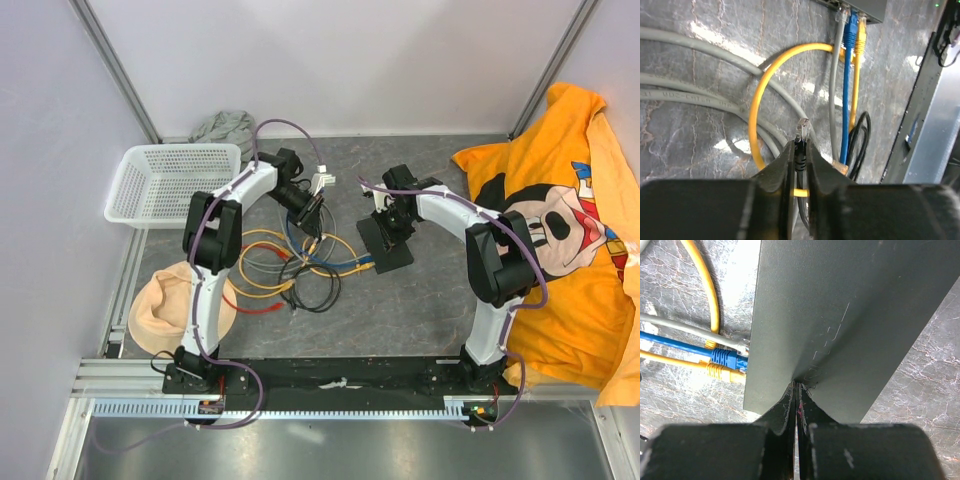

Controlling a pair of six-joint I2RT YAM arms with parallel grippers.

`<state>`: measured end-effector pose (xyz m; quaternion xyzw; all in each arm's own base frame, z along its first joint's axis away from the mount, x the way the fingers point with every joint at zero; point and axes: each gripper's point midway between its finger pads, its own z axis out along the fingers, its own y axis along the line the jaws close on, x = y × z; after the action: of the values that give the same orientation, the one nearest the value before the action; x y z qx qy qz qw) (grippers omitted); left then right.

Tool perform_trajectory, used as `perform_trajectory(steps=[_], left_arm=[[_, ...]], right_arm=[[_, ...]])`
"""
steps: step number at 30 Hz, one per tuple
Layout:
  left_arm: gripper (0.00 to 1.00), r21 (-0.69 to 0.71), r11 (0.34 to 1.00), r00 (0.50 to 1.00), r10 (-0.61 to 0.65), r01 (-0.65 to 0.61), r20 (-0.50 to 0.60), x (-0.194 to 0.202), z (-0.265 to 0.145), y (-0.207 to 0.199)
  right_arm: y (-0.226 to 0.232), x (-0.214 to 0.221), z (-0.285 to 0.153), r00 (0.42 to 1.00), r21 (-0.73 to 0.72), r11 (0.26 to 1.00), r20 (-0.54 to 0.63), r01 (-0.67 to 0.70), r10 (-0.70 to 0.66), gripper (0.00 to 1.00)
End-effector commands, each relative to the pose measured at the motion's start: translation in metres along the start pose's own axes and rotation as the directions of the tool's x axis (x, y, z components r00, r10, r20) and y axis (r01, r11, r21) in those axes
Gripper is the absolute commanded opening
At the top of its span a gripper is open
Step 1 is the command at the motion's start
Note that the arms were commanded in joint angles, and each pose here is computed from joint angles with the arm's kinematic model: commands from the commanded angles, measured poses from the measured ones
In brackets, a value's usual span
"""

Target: Pull the plug from the switch port

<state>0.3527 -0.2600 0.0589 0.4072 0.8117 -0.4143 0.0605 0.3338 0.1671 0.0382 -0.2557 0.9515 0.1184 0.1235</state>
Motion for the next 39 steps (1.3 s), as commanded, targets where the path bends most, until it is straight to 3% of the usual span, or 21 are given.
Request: perform_trajectory(steps=[1, 2, 6, 8, 10, 11, 13, 14, 20, 29, 39], left_arm=[[0.32, -0.142, 0.989, 0.989, 0.053, -0.033, 0.141, -0.036, -0.041, -0.017], [0.50, -0.209, 0.974, 0.966, 0.131, -0.084, 0.221, -0.050, -0.058, -0.026], [0.54, -0.375, 0.924, 0.913, 0.208, -0.067, 0.350, -0.062, -0.102, -0.047], [0.55, -0.397, 0.918, 0.919, 0.149, 0.009, 0.365, -0.036, -0.100, -0.043], [0.55, -0.438, 0.898, 0.890, 0.175, 0.030, 0.420, -0.024, -0.117, -0.054], [0.55, -0.431, 0.900, 0.911, 0.123, 0.065, 0.394, 0.008, -0.101, -0.049], [0.58, -0.475, 0.879, 0.903, 0.160, 0.054, 0.398, 0.027, -0.103, -0.055], [0.58, -0.483, 0.871, 0.920, 0.114, 0.089, 0.375, 0.048, -0.093, -0.048], [0.57, -0.453, 0.868, 0.946, -0.054, 0.203, 0.320, 0.099, -0.065, -0.037], [0.56, -0.476, 0.830, 0.952, -0.204, 0.293, 0.230, 0.126, -0.038, -0.003], [0.48, -0.385, 0.869, 0.947, -0.248, 0.311, 0.203, 0.128, -0.018, -0.021]], right_arm=[[-0.008, 0.018, 0.033, 0.997, 0.022, 1.000, -0.078, -0.002, 0.004, 0.03], [-0.008, 0.018, 0.033, 0.997, 0.022, 1.000, -0.076, -0.005, 0.006, 0.04], [-0.007, 0.020, 0.034, 0.997, 0.018, 1.000, -0.080, -0.004, 0.006, 0.04], [-0.007, 0.020, 0.035, 0.997, 0.015, 1.000, -0.081, -0.005, 0.006, 0.04], [-0.007, 0.021, 0.037, 0.997, 0.016, 1.000, -0.083, -0.004, 0.005, 0.04], [-0.007, 0.020, 0.037, 0.997, 0.014, 1.000, -0.082, -0.007, 0.008, 0.04], [-0.007, 0.018, 0.037, 0.997, 0.014, 1.000, -0.078, -0.006, 0.007, 0.04], [-0.007, 0.018, 0.036, 0.997, 0.014, 1.000, -0.078, -0.006, 0.007, 0.04], [-0.006, 0.018, 0.036, 0.997, 0.009, 1.000, -0.078, -0.003, 0.004, 0.05], [-0.003, 0.019, 0.035, 0.997, 0.008, 1.000, -0.081, 0.004, -0.003, 0.05], [-0.003, 0.020, 0.034, 0.997, 0.010, 1.000, -0.078, 0.008, -0.007, 0.06]])
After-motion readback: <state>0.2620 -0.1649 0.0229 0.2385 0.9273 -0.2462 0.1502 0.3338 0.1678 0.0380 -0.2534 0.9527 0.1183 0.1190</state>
